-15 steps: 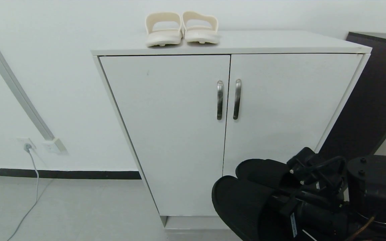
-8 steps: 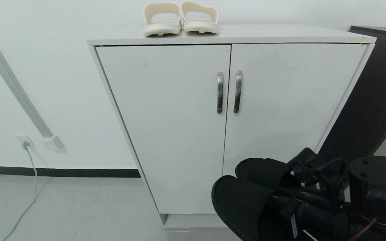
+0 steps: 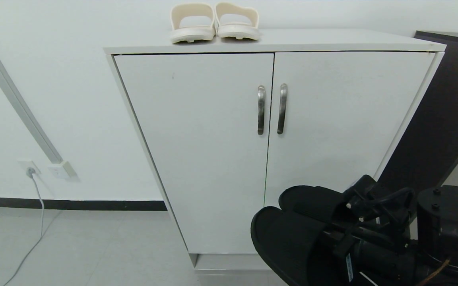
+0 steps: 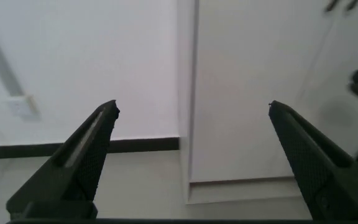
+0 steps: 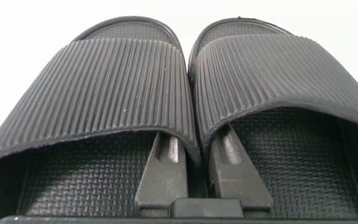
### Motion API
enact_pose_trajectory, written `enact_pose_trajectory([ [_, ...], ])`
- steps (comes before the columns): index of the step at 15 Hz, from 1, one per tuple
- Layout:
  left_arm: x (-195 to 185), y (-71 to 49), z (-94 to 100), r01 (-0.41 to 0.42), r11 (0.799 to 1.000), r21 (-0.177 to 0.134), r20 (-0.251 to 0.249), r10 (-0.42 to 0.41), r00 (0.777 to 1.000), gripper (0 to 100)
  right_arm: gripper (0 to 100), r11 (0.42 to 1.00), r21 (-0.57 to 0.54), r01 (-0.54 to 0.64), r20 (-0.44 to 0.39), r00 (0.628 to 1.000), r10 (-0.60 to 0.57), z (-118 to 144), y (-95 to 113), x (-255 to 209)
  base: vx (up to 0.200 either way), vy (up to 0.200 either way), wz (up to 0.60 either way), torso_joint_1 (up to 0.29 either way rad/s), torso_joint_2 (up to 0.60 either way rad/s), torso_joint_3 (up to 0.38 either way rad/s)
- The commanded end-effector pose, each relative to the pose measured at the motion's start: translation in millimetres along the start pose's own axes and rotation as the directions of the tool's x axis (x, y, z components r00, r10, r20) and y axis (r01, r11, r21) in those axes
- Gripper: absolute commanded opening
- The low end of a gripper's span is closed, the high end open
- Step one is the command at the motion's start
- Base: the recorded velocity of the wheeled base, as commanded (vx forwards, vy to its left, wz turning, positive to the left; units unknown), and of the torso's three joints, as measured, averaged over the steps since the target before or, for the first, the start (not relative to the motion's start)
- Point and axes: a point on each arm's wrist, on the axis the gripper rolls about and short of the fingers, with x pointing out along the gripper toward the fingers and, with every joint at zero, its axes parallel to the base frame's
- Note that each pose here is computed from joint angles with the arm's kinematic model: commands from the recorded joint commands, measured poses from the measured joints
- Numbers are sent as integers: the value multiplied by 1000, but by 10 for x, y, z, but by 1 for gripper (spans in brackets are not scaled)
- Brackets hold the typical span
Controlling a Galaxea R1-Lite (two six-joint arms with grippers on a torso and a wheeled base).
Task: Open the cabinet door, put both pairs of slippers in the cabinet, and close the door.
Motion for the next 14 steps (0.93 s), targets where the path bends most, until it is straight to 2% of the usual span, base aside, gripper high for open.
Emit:
enact_pose_trajectory([
  [1, 411, 5, 437, 150, 986, -70, -123, -158, 980, 100, 0, 1000, 0, -2, 0, 1000, 2, 0, 4, 1, 0, 0, 0, 0, 0, 0],
  [2, 560, 5, 486, 198, 977, -82, -139, -208, 968, 100, 0, 1000, 0, -2, -1, 1000, 2, -4, 4, 0, 0, 0, 0, 0, 0, 0],
  [4, 879, 11, 568, 276, 957, -87, -122, -285, 951, 100, 0, 1000, -1, -2, -4, 1000, 2, -9, 4, 3, 0, 0, 0, 0, 0, 0],
  [8, 1375, -19, 614, 352, 933, -81, -86, -358, 930, 100, 0, 1000, -1, -3, -1, 1000, 3, -4, 7, -1, 0, 0, 0, 0, 0, 0],
  [10, 1557, -166, 688, 460, 885, -76, -36, -464, 885, 100, 0, 1000, -2, -8, 2, 1000, 8, 1, 17, -9, 0, 0, 0, 0, 0, 0],
  [11, 1609, -245, 740, 507, 858, -89, -23, -510, 860, 100, 0, 1000, -1, -9, 2, 1000, 9, -3, 19, -18, 0, 0, 0, 0, 0, 0],
  [13, 1725, -446, 874, 601, 789, -128, 0, -606, 795, 100, 0, 1000, -2, -10, -2, 1000, 10, -9, 24, -4, 0, 0, 0, 0, 0, 0],
  [14, 1725, -446, 874, 601, 789, -128, 0, -606, 795, 100, 0, 1000, -2, -10, -2, 1000, 10, -9, 24, -4, 0, 0, 0, 0, 0, 0],
])
